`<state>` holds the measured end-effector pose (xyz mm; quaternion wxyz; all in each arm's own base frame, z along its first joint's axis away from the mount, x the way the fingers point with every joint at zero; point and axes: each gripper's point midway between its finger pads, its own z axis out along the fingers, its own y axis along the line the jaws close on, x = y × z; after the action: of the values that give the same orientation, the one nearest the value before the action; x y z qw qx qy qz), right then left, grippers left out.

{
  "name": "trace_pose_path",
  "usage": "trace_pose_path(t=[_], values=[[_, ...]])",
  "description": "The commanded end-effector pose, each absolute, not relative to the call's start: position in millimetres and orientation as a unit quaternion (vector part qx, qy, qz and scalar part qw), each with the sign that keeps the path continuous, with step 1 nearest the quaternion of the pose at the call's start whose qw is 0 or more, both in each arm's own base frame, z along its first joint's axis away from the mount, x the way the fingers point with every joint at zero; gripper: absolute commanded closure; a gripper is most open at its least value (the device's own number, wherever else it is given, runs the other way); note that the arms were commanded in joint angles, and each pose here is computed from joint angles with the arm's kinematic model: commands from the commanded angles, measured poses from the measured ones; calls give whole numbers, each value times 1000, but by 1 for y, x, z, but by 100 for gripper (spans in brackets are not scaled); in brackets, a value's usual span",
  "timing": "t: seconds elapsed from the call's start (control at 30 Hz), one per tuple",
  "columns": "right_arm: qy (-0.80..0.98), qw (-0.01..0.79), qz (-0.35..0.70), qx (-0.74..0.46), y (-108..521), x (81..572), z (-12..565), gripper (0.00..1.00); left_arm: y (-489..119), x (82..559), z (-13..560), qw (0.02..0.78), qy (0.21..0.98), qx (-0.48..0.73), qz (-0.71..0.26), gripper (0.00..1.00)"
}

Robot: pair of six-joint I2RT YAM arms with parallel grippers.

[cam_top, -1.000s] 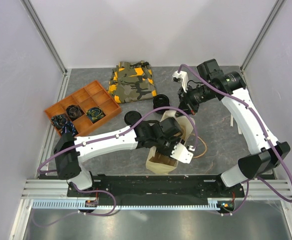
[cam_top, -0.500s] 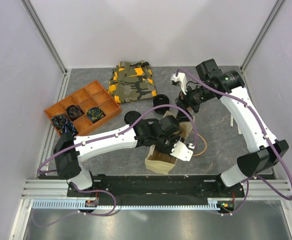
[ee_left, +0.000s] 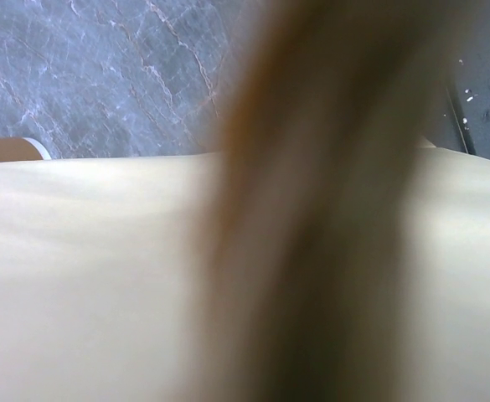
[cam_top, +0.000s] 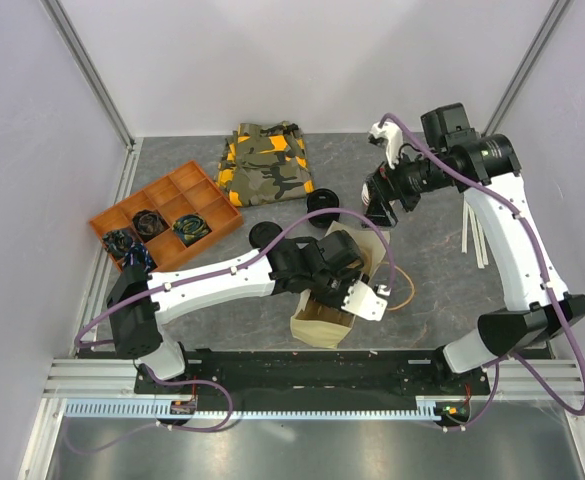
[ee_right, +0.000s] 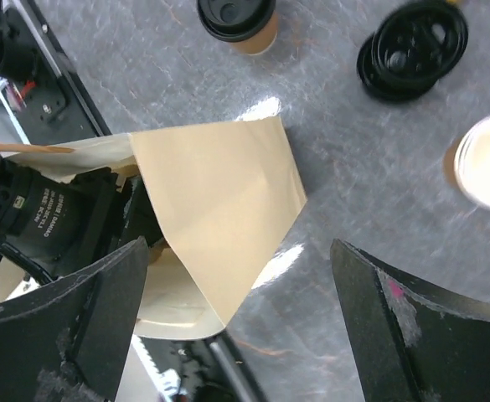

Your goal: Pack the takeout coffee

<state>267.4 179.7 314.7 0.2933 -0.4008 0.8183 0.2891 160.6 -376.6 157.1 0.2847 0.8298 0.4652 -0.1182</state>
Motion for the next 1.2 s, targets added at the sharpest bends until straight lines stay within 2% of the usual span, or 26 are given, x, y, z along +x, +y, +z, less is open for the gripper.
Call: trace_pose_path(t=[0.0,0.13,0.27,0.43,0.53,0.57,0.63,0.67,1.17], values=[[869,204,315,-323,166,220,295,2,-378,164,177,309,486,808,-123,88],[869,222,311,-315,162,209,298,9,-377,168,178,314,496,801,-118,88],[876,218,303,-306,160,209,288,23,-379,173,181,326,506,791,-112,88],[870,203,307,-329,167,205,280,32,-377,179,184,339,515,781,-104,88],[864,189,314,-344,170,203,273,60,-376,181,186,346,521,774,-101,87],[860,182,323,-352,172,200,273,75,-375,181,185,346,523,773,-101,87],[858,166,323,-362,172,203,269,87,-375,182,189,351,524,770,-100,87],[862,165,318,-358,171,207,270,100,-374,182,189,352,526,768,-101,87],[821,227,293,-435,168,207,288,100,-355,188,177,326,540,769,-103,87]])
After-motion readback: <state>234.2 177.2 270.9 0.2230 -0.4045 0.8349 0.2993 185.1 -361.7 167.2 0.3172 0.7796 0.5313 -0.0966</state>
